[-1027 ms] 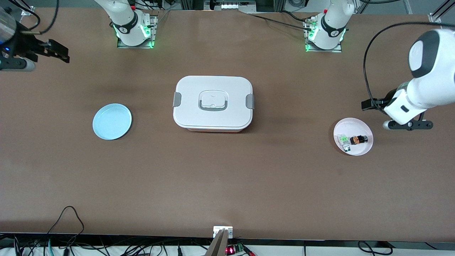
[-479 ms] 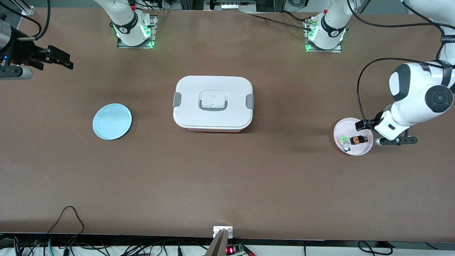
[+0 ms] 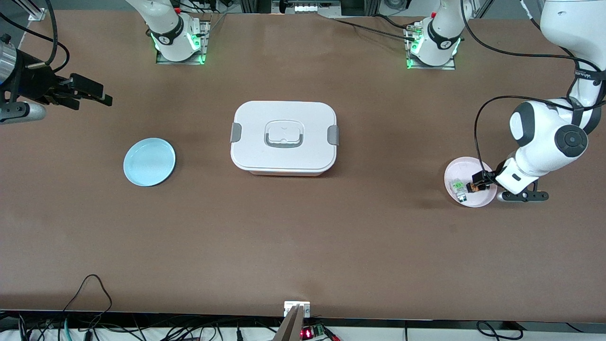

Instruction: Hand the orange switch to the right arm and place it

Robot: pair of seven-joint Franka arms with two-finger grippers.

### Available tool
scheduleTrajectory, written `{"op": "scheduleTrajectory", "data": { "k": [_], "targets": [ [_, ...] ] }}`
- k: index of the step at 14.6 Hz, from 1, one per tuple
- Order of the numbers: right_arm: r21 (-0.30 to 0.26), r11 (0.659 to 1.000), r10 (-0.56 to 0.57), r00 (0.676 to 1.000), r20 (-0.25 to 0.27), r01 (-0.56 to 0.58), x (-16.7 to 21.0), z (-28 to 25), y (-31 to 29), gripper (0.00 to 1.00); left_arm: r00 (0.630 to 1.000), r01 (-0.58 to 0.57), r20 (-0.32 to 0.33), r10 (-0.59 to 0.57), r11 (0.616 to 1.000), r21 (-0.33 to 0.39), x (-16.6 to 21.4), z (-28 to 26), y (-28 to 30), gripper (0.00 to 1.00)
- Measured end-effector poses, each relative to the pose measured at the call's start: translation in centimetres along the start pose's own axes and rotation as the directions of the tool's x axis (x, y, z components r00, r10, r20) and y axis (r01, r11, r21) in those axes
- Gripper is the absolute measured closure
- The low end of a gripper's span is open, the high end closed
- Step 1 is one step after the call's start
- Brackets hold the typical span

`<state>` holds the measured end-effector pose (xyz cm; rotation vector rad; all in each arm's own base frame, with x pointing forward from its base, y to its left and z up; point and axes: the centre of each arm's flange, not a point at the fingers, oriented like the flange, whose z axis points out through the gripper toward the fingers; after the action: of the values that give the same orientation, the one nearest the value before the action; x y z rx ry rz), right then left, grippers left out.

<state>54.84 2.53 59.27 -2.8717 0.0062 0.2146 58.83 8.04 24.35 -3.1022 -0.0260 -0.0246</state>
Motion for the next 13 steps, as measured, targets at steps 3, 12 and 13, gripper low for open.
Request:
{"op": "scheduleTrajectory", "data": {
  "k": [3,12,13],
  "targets": [
    [0.146,0.987,0.057,0.997,0.055,-0.065,1.8,1.9,3.1,0.00,1.000,0.006,0.008,-0.006,1.000,-0.004,-0.6,1.9,-0.1,0.00],
    [-0.080,0.993,-0.082,0.992,0.092,0.090,2.4,3.2,-4.2,0.00,0.999,0.032,-0.010,-0.032,0.999,-0.011,-1.1,6.2,-0.8,0.00],
    [0.035,0.998,-0.063,0.993,0.102,0.059,2.8,3.4,-3.7,0.00,0.999,0.033,-0.009,-0.033,0.999,-0.011,-1.1,6.3,-0.8,0.00]
  ]
}}
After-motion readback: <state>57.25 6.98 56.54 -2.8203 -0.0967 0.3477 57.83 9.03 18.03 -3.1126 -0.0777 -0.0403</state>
